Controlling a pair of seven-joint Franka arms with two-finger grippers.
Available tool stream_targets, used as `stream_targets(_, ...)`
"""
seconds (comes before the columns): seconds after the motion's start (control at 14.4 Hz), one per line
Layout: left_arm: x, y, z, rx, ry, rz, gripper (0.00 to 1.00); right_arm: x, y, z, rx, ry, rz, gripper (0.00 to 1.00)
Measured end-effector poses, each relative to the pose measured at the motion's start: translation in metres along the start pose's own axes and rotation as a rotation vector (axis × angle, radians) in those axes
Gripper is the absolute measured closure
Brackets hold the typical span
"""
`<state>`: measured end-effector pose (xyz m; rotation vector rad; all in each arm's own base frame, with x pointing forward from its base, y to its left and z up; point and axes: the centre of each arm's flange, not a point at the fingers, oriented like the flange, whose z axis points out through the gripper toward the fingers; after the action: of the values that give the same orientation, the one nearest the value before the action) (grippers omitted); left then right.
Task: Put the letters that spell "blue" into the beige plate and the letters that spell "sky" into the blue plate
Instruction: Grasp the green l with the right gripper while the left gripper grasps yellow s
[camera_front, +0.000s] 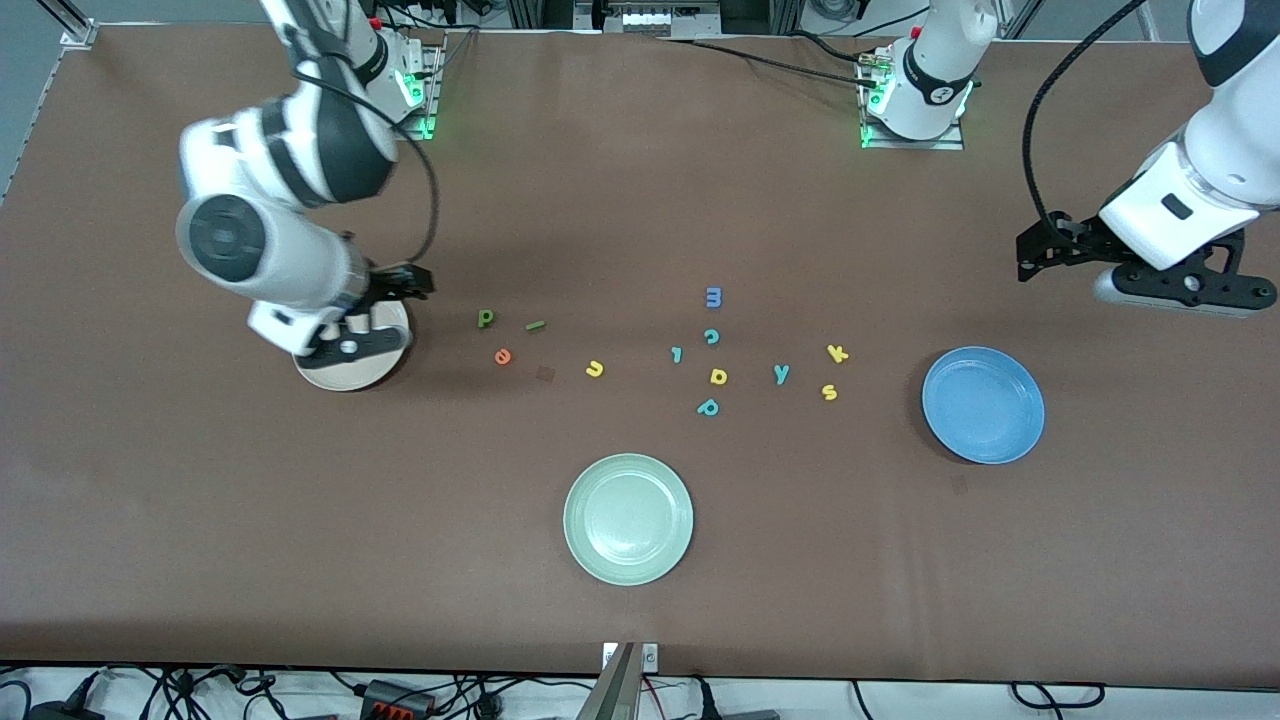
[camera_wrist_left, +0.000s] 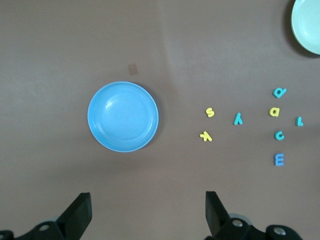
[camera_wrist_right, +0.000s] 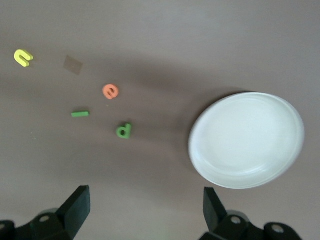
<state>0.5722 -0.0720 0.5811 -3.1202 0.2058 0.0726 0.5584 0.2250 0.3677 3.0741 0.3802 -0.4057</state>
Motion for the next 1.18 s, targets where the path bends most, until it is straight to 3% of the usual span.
stream_targets(0.14, 0.007, 0.005, 0.015, -0.001, -0.029, 0.01, 0.0, 0.003, -0.035, 0.026, -0.02, -0.013, 0.033, 0.0)
stream_targets(0.42, 0.033, 0.025, 0.07, -0.004, -0.094, 0.045, 0.0, 0.008, -0.083, 0.064, -0.033, 0.031, 0.153, 0.0)
stream_targets(0.69, 0.063, 0.078, 0.14, -0.002, -0.115, 0.098, 0.0, 0.007, -0.093, 0.116, -0.008, 0.09, 0.552, 0.0)
stream_targets(0.9, 0.079, 0.109, 0.186, 0.003, -0.105, 0.017, 0.0, 0.003, -0.111, 0.144, 0.014, 0.12, 0.814, 0.0)
stream_targets(1.18, 0.102, 0.106, 0.259, -0.001, -0.078, -0.14, 0.0, -0.002, -0.145, 0.174, 0.04, 0.15, 1.04, 0.0)
